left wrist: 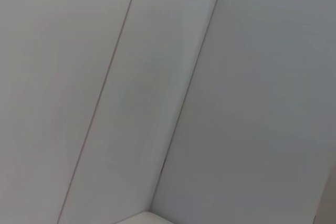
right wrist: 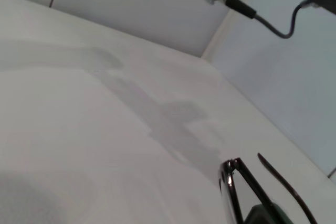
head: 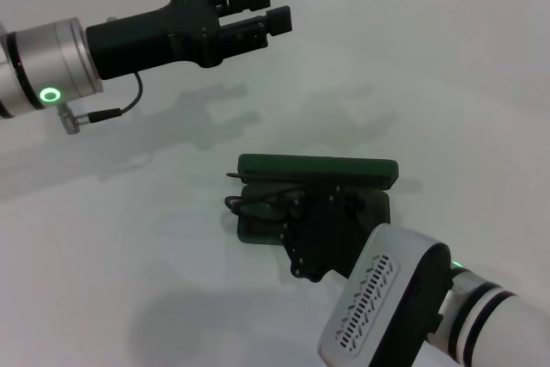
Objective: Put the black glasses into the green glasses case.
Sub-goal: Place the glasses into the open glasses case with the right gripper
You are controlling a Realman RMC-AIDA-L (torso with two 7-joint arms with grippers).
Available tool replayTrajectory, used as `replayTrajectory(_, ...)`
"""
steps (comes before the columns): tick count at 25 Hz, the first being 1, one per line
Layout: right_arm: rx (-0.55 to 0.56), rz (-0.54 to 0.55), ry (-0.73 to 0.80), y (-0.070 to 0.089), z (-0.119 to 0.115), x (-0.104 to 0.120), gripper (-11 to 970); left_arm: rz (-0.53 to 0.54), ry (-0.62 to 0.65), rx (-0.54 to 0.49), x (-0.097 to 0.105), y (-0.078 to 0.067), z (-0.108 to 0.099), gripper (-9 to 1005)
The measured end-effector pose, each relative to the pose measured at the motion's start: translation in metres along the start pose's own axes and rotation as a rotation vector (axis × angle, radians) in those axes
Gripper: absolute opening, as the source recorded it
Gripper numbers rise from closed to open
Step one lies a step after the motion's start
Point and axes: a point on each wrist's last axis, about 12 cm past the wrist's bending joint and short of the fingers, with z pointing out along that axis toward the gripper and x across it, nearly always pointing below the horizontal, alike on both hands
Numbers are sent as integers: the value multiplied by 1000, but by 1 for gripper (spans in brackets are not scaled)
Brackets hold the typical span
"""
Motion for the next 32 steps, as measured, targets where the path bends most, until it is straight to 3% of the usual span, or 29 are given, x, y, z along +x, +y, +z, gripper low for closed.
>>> replayTrajectory(20, 55, 38, 99, 8, -5, 7, 137, 8, 32, -12, 2, 3, 3, 626)
replayTrajectory(32, 67, 71, 126, 5, -4, 13, 140, 0, 24, -7, 4, 0, 6, 626)
